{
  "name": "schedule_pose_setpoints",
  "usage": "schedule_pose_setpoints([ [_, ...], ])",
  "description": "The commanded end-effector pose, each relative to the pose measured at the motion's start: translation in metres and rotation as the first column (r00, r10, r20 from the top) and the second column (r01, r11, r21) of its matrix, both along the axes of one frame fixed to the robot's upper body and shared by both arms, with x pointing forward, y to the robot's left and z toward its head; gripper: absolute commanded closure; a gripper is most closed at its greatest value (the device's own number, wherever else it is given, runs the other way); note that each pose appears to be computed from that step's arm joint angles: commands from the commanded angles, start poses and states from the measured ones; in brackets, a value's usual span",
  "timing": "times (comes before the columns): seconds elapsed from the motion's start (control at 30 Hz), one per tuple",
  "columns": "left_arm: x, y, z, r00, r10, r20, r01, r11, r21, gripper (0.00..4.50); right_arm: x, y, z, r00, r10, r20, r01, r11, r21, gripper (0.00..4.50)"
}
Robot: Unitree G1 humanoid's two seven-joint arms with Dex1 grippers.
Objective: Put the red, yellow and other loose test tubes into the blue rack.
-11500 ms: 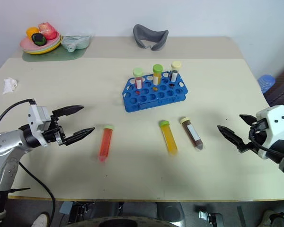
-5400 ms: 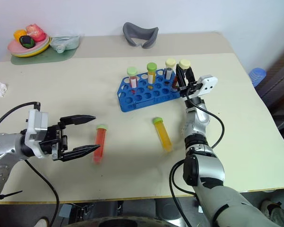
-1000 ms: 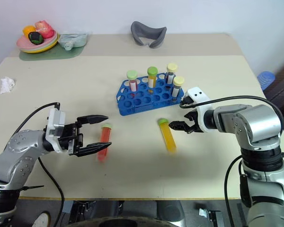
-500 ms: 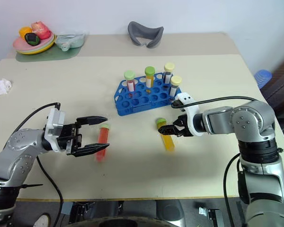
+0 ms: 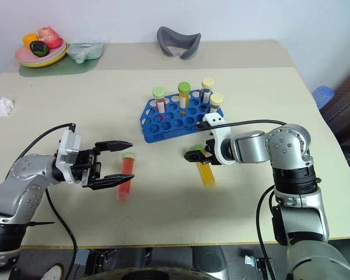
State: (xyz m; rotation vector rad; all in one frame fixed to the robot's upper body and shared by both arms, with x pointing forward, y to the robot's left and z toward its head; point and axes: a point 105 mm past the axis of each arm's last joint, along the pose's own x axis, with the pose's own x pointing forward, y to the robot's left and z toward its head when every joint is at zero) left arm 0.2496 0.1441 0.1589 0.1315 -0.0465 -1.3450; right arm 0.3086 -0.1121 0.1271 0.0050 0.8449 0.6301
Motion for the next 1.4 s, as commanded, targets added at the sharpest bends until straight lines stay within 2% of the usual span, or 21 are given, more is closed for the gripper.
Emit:
schedule_pose_setpoints([
  [0.03,0.001,-0.001,0.003,0.999,-0.014,0.033,0.014,1.0,0.002,0.0,0.001,-0.001,-0.005,0.999,-0.022,0.029,0.025,0.997,-0.076,0.03],
  [0.43,0.003,0.0,0.003,0.999,-0.013,0.04,0.013,1.0,0.005,0.0,0.002,-0.004,-0.011,0.998,-0.035,0.046,0.041,0.99,-0.137,0.03],
  [0.53,0.003,0.0,0.003,0.999,-0.012,0.042,0.012,1.0,0.005,0.0,0.003,-0.001,-0.011,0.998,-0.032,0.05,0.038,0.99,-0.135,0.84],
  [0.57,0.002,0.0,0.003,0.999,-0.012,0.042,0.011,1.0,0.006,0.0,0.003,-0.001,-0.01,0.998,-0.03,0.052,0.037,0.99,-0.133,1.45],
  [0.67,0.002,0.0,0.003,0.999,-0.01,0.043,0.009,1.0,0.007,0.0,0.003,0.001,-0.009,0.998,-0.024,0.061,0.031,0.991,-0.132,2.85],
  [0.93,0.003,-0.001,0.003,0.999,-0.012,0.043,0.012,1.0,0.004,0.0,0.003,0.008,0.007,0.994,0.009,0.105,0.0,0.996,-0.087,2.85],
  [1.03,0.004,-0.001,0.003,0.999,-0.013,0.043,0.013,1.0,0.003,0.0,0.004,0.015,0.035,0.982,0.035,0.186,-0.035,0.999,-0.004,2.85],
  [1.17,0.006,-0.001,0.003,0.999,-0.016,0.041,0.016,1.0,0.002,0.0,0.004,0.03,0.101,0.931,0.025,0.363,-0.134,0.951,0.279,2.85],
  [1.23,0.006,-0.002,0.002,0.999,-0.018,0.04,0.018,1.0,0.001,0.0,0.004,0.031,0.135,0.901,-0.022,0.432,-0.185,0.883,0.431,2.85],
  [1.3,0.008,-0.002,0.003,0.999,-0.02,0.041,0.02,1.0,-0.001,0.0,0.002,0.029,0.168,0.864,-0.083,0.497,-0.257,0.775,0.577,2.85],
  [1.37,0.009,-0.002,0.003,0.999,-0.022,0.044,0.022,1.0,-0.003,0.0,0.0,0.022,0.194,0.794,-0.167,0.584,-0.329,0.69,0.645,2.85],
  [1.4,0.01,-0.003,0.004,0.999,-0.023,0.045,0.023,1.0,-0.003,0.0,0.0,0.019,0.2,0.753,-0.199,0.627,-0.351,0.684,0.64,2.85],
])
